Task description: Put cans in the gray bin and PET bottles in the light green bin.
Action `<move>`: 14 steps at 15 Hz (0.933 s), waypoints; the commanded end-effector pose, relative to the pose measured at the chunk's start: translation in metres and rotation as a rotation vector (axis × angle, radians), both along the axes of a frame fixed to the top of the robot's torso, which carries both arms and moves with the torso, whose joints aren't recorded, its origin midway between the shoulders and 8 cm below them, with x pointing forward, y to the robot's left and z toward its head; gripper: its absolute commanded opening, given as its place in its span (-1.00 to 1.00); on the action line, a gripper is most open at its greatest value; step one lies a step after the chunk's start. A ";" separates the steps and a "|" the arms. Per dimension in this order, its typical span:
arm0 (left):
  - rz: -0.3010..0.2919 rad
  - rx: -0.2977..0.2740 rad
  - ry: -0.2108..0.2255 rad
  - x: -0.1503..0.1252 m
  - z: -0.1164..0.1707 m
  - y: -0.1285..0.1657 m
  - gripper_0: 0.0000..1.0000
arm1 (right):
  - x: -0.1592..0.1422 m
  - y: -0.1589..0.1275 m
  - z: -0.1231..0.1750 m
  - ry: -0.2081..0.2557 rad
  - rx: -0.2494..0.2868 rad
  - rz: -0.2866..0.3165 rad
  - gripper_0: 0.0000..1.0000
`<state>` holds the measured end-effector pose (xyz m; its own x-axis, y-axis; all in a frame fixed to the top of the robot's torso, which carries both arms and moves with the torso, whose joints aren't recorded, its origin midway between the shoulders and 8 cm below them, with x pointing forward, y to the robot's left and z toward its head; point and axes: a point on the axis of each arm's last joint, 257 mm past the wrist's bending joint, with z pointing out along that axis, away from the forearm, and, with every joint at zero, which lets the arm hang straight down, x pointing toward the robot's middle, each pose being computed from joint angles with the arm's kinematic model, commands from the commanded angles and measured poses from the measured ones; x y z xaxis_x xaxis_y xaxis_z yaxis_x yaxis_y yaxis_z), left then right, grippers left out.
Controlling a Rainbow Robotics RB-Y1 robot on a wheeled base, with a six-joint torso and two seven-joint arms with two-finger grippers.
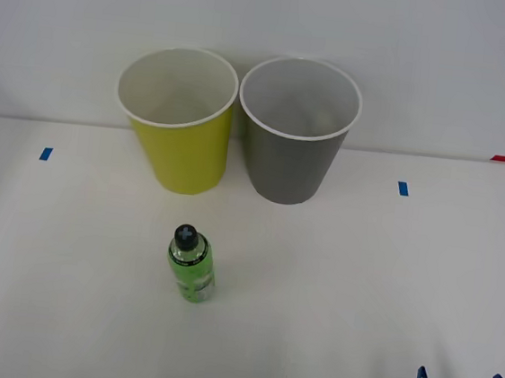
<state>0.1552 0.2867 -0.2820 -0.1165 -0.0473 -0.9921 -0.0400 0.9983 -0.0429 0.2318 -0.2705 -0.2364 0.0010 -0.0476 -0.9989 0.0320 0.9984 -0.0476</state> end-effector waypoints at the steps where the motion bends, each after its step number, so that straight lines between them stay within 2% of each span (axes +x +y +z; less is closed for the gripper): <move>1: 0.000 0.000 0.000 0.000 0.000 0.000 1.00 | 0.000 0.000 0.000 0.000 0.000 0.000 0.67; 14: 0.000 0.000 0.000 0.000 0.000 0.000 1.00 | 0.000 0.000 0.000 0.000 0.000 0.000 0.67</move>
